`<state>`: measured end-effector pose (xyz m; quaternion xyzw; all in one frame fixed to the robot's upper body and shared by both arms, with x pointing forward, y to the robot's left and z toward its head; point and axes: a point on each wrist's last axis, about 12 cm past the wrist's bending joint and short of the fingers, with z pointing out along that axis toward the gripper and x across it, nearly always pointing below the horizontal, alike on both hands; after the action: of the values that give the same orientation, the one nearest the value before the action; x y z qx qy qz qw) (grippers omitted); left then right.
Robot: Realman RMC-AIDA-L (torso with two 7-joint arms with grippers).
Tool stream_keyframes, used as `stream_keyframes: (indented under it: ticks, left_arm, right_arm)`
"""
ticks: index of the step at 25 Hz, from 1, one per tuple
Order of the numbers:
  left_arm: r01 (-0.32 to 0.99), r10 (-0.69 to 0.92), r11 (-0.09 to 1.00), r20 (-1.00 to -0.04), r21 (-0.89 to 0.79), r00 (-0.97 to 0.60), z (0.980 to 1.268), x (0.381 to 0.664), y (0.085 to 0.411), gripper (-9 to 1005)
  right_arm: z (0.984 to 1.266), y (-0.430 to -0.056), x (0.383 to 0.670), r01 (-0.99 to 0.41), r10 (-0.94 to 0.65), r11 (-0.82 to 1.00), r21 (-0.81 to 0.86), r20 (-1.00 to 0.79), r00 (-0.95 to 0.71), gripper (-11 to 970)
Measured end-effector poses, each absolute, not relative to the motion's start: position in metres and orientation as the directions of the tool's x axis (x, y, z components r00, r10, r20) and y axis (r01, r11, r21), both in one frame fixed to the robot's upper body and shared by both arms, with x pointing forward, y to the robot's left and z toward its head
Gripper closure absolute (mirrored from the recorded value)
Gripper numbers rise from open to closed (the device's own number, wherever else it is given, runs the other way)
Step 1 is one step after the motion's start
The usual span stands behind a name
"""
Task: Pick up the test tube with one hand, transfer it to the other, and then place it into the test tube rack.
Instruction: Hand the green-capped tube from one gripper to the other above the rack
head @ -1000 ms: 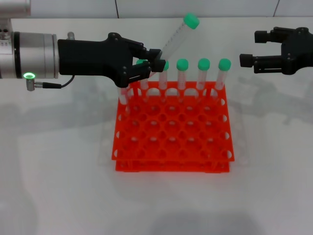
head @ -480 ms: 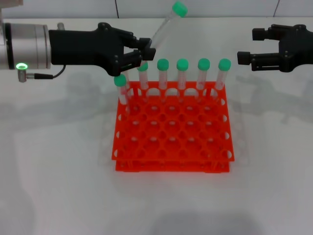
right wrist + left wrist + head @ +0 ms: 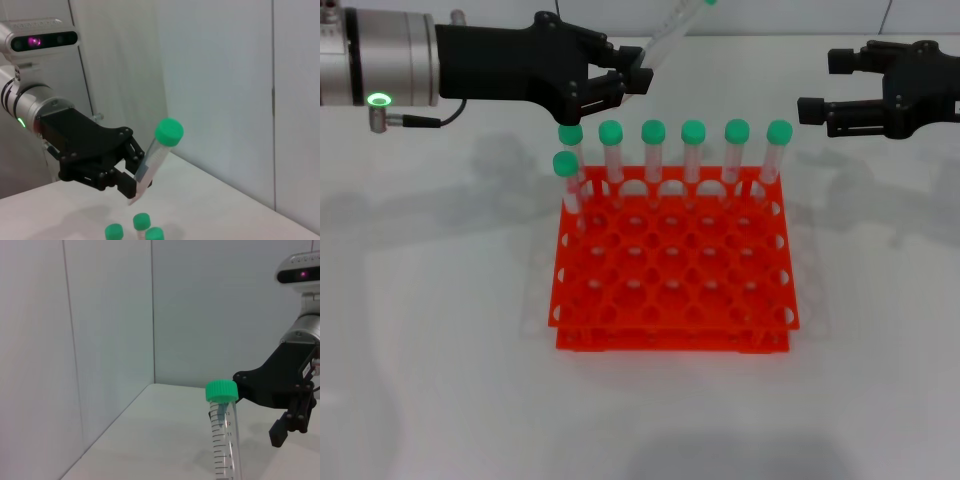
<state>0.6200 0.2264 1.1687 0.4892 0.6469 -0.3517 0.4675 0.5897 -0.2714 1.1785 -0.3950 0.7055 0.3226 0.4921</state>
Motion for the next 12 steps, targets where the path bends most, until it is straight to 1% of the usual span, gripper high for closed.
stream_keyframes:
  ticks: [6, 12]
  left_arm:
    - [0.962, 0.3, 0.271, -0.951, 0.006, -0.079, 1.1685, 0.6199, 0.2241, 784]
    - [0.957, 0.292, 0.291, -0.952, 0.001, -0.088, 1.166, 0.619, 0.228, 783]
  right_arm:
    - [1.1802, -0.2704, 0.5907, -0.877, -0.238, 0.477, 0.064, -0.951, -0.199, 115]
    - [1.1832, -0.2687, 0.5912, -0.879, -0.221, 0.472, 0.065, -0.957, -0.19, 115]
